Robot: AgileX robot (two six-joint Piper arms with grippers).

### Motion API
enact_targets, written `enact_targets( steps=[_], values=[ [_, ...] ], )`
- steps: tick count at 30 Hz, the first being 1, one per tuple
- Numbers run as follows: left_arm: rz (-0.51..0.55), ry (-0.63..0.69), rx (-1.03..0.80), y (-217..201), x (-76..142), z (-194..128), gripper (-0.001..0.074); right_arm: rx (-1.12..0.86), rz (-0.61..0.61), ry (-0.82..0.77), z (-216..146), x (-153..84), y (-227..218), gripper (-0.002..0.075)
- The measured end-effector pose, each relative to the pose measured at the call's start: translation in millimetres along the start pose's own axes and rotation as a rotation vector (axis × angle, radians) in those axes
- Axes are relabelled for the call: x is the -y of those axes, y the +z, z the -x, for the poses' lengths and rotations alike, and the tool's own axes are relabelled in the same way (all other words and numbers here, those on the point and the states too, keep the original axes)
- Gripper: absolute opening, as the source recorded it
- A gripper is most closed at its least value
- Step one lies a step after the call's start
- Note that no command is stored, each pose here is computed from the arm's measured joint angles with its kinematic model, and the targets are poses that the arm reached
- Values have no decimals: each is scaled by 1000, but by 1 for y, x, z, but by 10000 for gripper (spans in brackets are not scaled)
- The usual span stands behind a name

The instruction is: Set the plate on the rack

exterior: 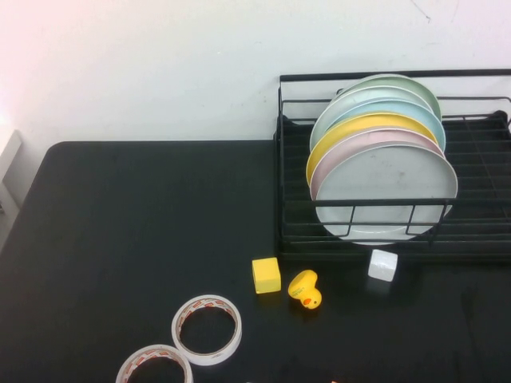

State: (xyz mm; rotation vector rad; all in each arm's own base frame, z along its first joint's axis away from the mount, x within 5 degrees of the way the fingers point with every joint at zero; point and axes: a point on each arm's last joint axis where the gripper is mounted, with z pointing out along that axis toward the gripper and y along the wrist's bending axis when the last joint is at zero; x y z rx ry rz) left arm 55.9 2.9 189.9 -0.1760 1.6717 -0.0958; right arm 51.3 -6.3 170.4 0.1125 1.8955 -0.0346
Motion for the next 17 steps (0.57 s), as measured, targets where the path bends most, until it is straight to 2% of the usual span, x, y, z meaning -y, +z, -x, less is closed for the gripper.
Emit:
enact_targets(
  steps=[4, 9, 17],
  values=[
    [-81, 100, -33, 0, 4, -3, -1, 0, 0, 0, 0, 0, 0, -2],
    [-138, 50, -169, -2, 7, -15, -1, 1, 0, 0, 0, 0, 0, -2],
    [-160, 96, -173, -2, 8, -15, -1, -1, 0, 0, 0, 0, 0, -2]
  ],
)
